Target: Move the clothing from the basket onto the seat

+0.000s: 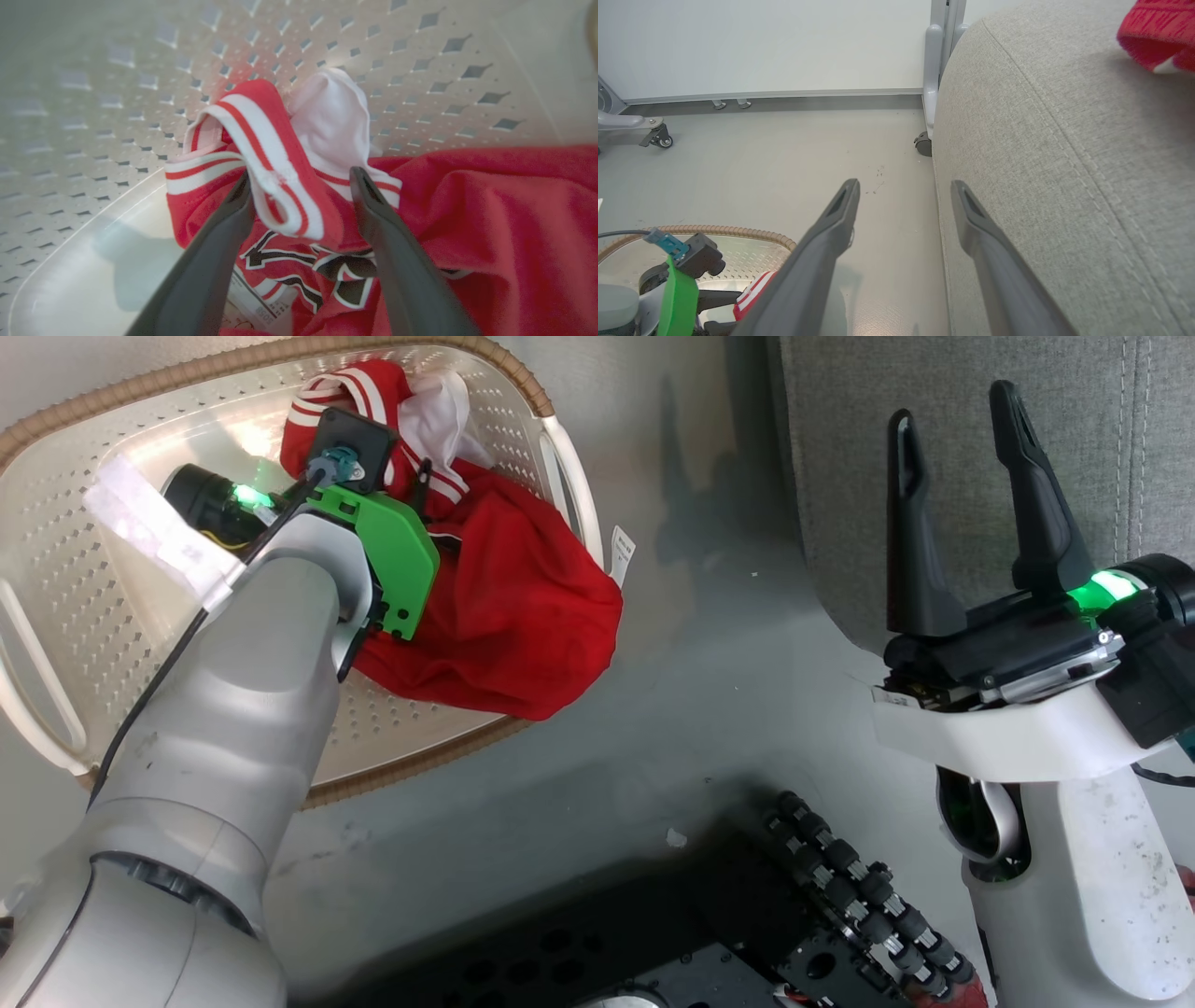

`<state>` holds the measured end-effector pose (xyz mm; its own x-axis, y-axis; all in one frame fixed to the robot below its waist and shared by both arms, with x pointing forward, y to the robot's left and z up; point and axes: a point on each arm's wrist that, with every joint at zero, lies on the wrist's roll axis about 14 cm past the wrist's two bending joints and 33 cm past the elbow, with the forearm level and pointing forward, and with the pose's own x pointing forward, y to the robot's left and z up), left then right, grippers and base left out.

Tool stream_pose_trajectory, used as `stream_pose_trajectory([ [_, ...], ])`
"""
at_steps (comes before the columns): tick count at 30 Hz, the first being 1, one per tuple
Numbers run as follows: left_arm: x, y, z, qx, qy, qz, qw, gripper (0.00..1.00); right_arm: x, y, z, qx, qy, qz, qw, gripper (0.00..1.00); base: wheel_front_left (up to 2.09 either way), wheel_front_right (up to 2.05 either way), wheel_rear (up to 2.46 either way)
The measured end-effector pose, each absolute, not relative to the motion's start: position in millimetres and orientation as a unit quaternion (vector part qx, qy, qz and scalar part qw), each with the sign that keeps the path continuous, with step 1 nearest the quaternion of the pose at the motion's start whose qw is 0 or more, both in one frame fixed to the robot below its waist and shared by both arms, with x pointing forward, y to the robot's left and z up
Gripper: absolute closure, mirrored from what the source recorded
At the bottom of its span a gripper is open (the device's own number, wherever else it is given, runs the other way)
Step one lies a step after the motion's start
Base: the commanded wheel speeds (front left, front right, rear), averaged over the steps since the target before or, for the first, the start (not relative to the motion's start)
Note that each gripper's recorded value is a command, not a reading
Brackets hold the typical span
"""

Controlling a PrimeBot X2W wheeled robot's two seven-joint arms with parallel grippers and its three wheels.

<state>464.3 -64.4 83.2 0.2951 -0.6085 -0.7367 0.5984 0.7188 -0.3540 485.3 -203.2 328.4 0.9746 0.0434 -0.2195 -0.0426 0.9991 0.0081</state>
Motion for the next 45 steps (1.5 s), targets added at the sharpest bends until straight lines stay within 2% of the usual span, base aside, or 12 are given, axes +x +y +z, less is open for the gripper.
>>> stream_pose_trajectory([
  [9, 474.3, -60.5, 94.9, -0.01, 0.433, -0.368, 0.823, 1.0, 490.8, -202.8, 335.1, 0.012, 0.099, 0.02, 0.995, 0.0, 0.0, 0.0, 0.0],
  [13, 463.1, -59.2, 110.7, -0.029, 0.426, -0.361, 0.829, 1.0, 492.3, -199.9, 347.0, 0.02, 0.086, 0.022, 0.996, 0.0, 0.0, 0.0, 0.0],
  [18, 454.1, -55.6, 143.0, -0.039, 0.407, -0.355, 0.841, 1.0, 488.6, -190.5, 365.5, 0.031, 0.072, 0.03, 0.996, 0.0, 0.0, 0.0, 0.0],
  [21, 460.1, -59.4, 176.6, -0.053, 0.372, -0.349, 0.859, 1.0, 483.5, -186.7, 381.1, 0.037, 0.061, 0.032, 0.997, 0.0, 0.0, 0.0, 0.0],
  [36, 455.9, -4.1, 340.5, -0.074, 0.201, -0.261, 0.941, 1.0, 414.7, -157.4, 448.9, 0.066, 0.029, 0.058, 0.996, 0.0, 0.0, 0.0, 0.0],
  [45, 441.1, 23.7, 437.7, -0.075, 0.081, -0.222, 0.969, 1.0, 373.6, -146.6, 489.2, 0.074, -0.015, 0.072, 0.995, 0.0, 0.0, 0.0, 0.0],
])
